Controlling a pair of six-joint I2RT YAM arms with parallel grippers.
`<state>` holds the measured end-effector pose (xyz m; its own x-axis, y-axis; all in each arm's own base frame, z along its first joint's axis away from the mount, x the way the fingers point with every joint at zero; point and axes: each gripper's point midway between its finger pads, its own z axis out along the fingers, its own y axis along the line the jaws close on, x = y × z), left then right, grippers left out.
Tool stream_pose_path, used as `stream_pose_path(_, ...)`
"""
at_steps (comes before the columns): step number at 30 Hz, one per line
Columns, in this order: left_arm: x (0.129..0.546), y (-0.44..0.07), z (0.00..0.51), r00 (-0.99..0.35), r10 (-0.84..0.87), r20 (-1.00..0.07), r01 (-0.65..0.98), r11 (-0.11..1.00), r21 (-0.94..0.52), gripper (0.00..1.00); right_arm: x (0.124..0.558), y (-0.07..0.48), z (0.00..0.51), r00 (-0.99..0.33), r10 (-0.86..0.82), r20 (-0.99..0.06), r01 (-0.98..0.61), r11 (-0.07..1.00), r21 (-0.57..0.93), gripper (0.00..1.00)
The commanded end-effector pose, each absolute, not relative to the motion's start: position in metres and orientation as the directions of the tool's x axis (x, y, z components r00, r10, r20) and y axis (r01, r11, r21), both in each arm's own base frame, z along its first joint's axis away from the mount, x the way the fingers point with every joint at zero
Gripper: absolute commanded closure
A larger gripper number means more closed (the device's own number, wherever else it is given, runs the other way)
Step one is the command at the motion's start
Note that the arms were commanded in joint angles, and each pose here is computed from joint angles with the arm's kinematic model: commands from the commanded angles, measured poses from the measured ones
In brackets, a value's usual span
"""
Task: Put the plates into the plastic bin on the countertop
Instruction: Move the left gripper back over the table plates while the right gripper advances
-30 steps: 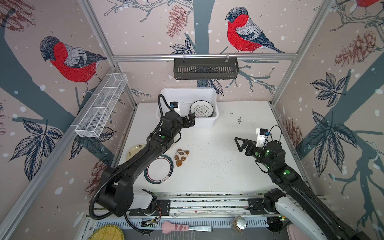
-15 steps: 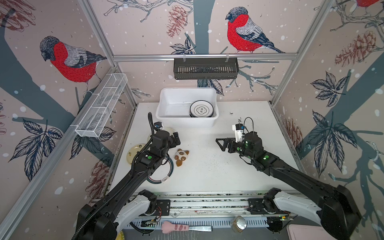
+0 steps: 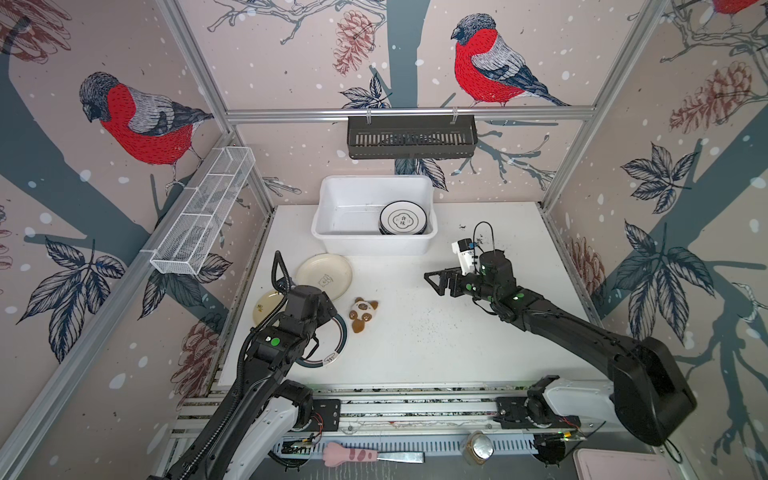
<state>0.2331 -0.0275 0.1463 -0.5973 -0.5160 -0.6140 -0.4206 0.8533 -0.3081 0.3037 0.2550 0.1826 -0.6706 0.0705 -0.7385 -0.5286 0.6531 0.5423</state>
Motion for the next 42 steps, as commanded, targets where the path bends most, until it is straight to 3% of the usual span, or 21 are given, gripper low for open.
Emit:
stream_pose_path(1,0.216,-0.013,0.130,-0.628,-0.554,-0.547,-0.536,0.817,-0.212,0.06,0.302,0.256,0.191,-0.659,0.074,-0.748,-0.567,0.605,0.559,0.01)
stream_pose_path(8,0.208,0.000,0.111,-0.651,-0.577,-0.493,-0.618,0.780,-0.097,0.03,0.305,0.239,0.193,-0.641,0.107,-0.760,-0.549,0.629,0.551,0.01)
stream_pose_path(15,0.227,-0.022,0.078,-0.673,-0.608,-0.421,-0.599,0.782,-0.172,0.03,0.302,0.240,0.199,-0.610,0.078,-0.789,-0.564,0.656,0.501,0.01)
stream_pose_path(29,0.262,-0.063,0.057,-0.739,-0.567,-0.364,-0.481,0.822,-0.306,0.03,0.301,0.239,0.193,-0.641,0.103,-0.761,-0.545,0.636,0.546,0.01)
stream_pose_path(42,0.282,-0.090,0.043,-0.796,-0.491,-0.355,-0.356,0.853,-0.381,0.13,0.302,0.243,0.188,-0.671,0.095,-0.736,-0.538,0.621,0.570,0.01)
